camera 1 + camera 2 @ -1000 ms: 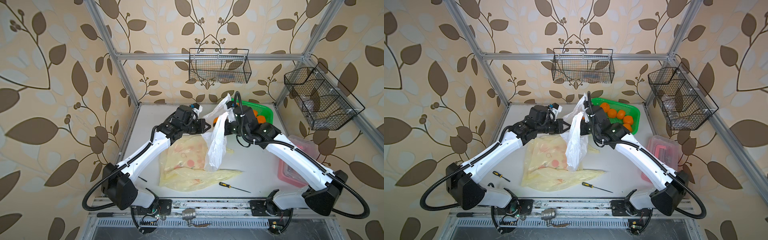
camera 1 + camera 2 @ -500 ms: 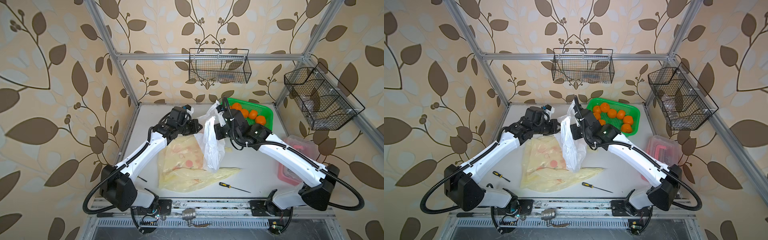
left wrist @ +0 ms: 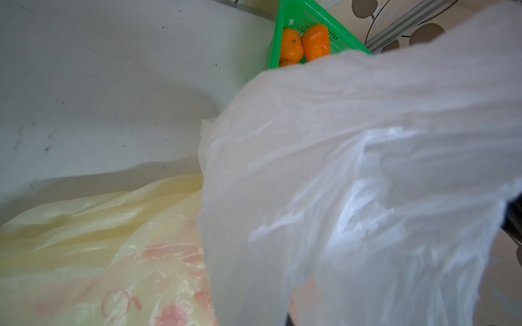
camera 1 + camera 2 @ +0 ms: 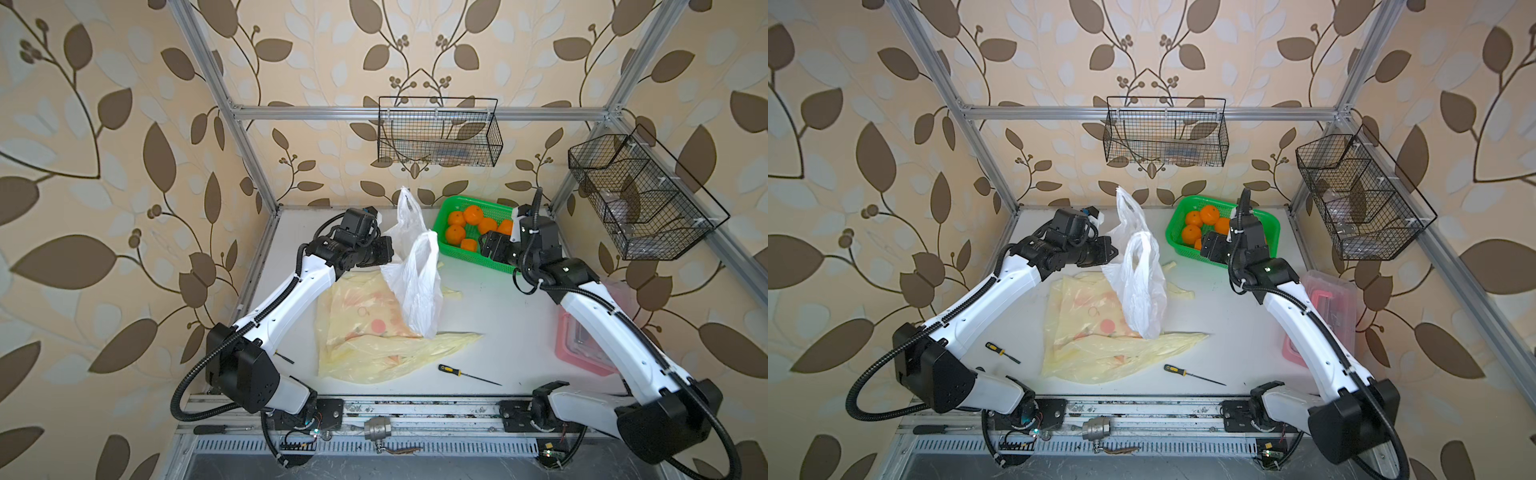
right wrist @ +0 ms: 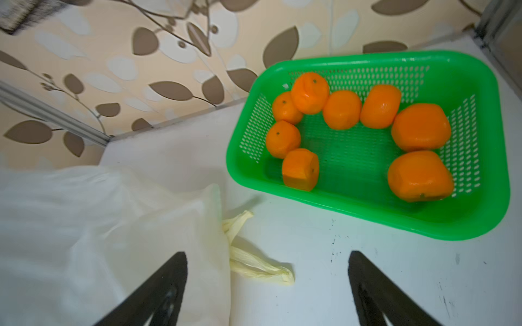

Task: Place the oranges into plastic bags & tie knots
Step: Place the orange in the plastic bag, then pick up the orange from the basket.

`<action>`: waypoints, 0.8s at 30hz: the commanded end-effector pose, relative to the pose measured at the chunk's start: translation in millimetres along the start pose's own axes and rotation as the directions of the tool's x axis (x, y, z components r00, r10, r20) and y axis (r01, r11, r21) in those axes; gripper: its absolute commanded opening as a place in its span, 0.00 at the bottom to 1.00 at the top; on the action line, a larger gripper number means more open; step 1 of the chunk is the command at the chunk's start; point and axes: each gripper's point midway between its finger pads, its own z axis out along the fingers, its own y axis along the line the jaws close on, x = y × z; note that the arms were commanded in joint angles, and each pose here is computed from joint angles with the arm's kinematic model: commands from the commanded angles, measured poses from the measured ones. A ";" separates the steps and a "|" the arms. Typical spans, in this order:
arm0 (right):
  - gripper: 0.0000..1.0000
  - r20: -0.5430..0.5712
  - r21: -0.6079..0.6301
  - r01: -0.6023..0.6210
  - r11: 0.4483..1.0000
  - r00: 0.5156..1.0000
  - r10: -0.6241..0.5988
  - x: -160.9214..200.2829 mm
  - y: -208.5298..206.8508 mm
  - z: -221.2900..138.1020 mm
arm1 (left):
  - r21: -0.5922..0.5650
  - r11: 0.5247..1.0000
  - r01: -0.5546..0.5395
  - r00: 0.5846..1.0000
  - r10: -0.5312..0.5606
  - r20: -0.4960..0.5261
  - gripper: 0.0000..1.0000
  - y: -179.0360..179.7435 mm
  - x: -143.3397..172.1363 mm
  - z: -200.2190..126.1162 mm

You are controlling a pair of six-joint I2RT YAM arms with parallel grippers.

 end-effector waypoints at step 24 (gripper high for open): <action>0.88 -0.502 0.214 0.023 0.977 0.860 0.090 56.5 -53.8 236.4 | -0.097 0.984 -0.151 0.988 0.147 -0.042 0.00 -0.8 -8.7 10.1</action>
